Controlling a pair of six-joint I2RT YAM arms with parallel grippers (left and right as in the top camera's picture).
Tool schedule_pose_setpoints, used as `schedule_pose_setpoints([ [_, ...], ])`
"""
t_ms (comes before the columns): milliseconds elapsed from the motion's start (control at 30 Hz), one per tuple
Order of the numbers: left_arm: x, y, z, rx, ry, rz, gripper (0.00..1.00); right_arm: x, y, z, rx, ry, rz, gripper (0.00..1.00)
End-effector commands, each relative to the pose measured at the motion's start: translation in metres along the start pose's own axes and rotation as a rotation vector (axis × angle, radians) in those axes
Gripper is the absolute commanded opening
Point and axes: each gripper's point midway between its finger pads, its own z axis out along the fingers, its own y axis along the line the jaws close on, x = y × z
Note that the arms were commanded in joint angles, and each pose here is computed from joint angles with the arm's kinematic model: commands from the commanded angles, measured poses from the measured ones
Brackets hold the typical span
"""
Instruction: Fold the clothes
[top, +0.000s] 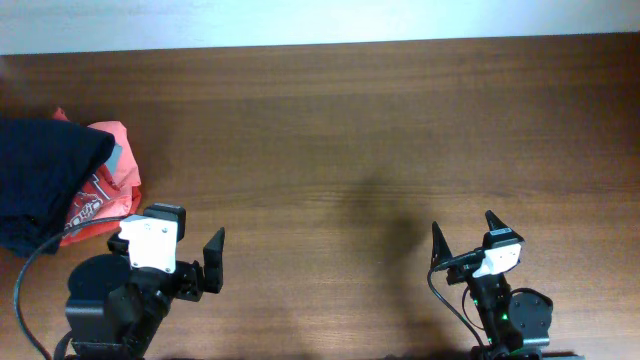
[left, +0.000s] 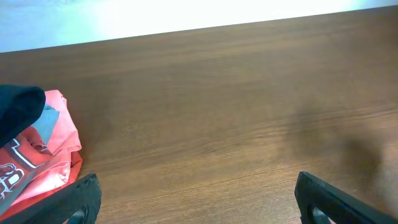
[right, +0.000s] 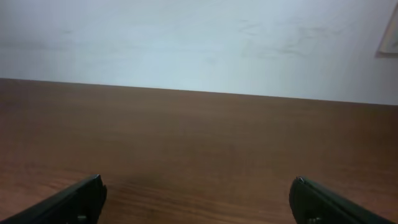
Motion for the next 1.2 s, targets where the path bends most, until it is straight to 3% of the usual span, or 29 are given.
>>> schedule_pose_setpoints([
  [0, 0.001, 0.001, 0.0, -0.004, 0.002, -0.012, 0.99, 0.002, 0.001, 0.0, -0.011, 0.003, 0.01, 0.99],
  [633, 0.01, 0.008, -0.001, -0.047, 0.026, -0.004, 0.99, 0.002, 0.001, 0.0, -0.011, 0.003, 0.01, 0.98],
  [867, 0.057, 0.022, 0.002, -0.138, 0.039, 0.001, 0.99, 0.002, 0.001, 0.0, -0.011, 0.003, 0.01, 0.99],
  [1033, 0.084, 0.039, 0.031, -0.214, -0.086, -0.011, 0.99, 0.002, 0.001, 0.0, -0.011, 0.003, 0.01, 0.99],
  [1167, 0.086, 0.043, 0.049, -0.223, -0.194, -0.005, 0.99, 0.002, 0.001, 0.0, -0.011, 0.003, 0.01, 0.98],
])
